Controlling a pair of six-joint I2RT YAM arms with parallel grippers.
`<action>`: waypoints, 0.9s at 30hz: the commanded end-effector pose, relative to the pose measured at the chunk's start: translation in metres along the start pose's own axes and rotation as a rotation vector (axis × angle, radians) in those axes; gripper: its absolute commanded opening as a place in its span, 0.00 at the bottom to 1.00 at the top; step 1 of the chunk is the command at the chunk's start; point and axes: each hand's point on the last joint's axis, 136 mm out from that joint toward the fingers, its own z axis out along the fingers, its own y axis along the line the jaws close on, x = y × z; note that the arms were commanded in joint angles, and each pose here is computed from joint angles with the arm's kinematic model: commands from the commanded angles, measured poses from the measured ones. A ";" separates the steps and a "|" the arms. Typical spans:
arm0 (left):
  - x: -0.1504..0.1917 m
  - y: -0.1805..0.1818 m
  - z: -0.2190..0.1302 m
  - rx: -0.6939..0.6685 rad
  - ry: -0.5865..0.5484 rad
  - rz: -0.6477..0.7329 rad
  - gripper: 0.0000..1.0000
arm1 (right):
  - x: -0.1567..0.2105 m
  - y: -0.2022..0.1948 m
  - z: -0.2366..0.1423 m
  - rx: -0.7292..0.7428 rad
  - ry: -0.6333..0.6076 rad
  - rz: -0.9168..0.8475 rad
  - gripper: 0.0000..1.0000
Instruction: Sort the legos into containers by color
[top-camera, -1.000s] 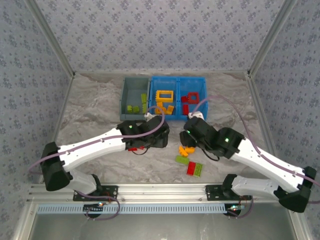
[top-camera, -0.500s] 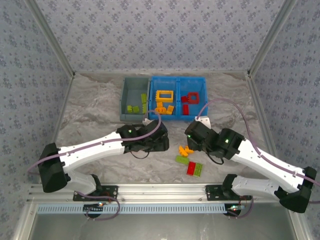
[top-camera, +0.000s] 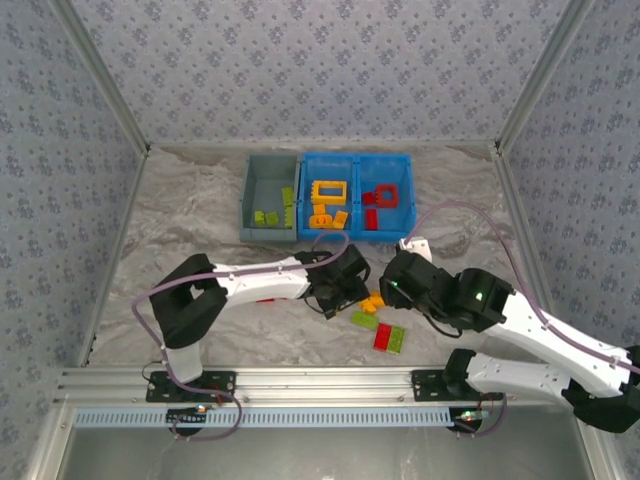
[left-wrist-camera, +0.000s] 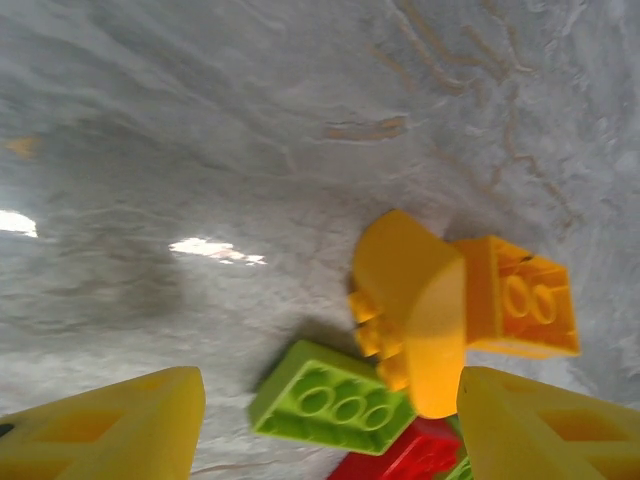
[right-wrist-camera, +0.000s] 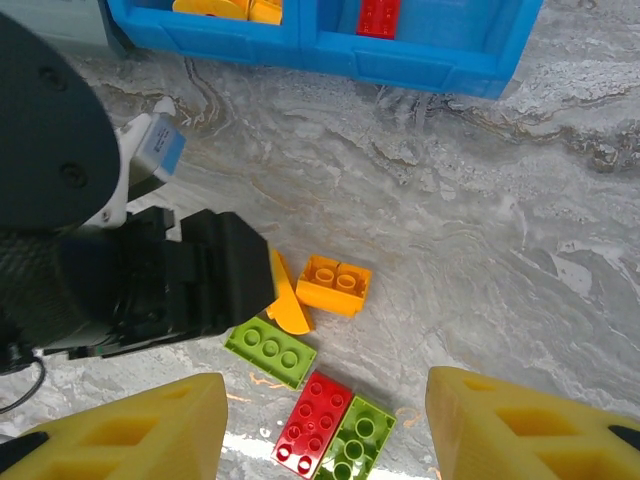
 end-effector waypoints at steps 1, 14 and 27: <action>-0.005 -0.023 0.002 0.055 0.015 -0.081 0.67 | 0.007 -0.010 -0.001 0.037 0.007 0.002 0.58; -0.009 -0.019 0.023 0.005 0.019 -0.104 0.51 | 0.006 -0.004 0.003 0.023 0.001 -0.004 0.58; -0.010 -0.022 0.033 -0.006 0.028 -0.098 0.36 | 0.007 -0.001 0.005 0.018 0.002 -0.002 0.58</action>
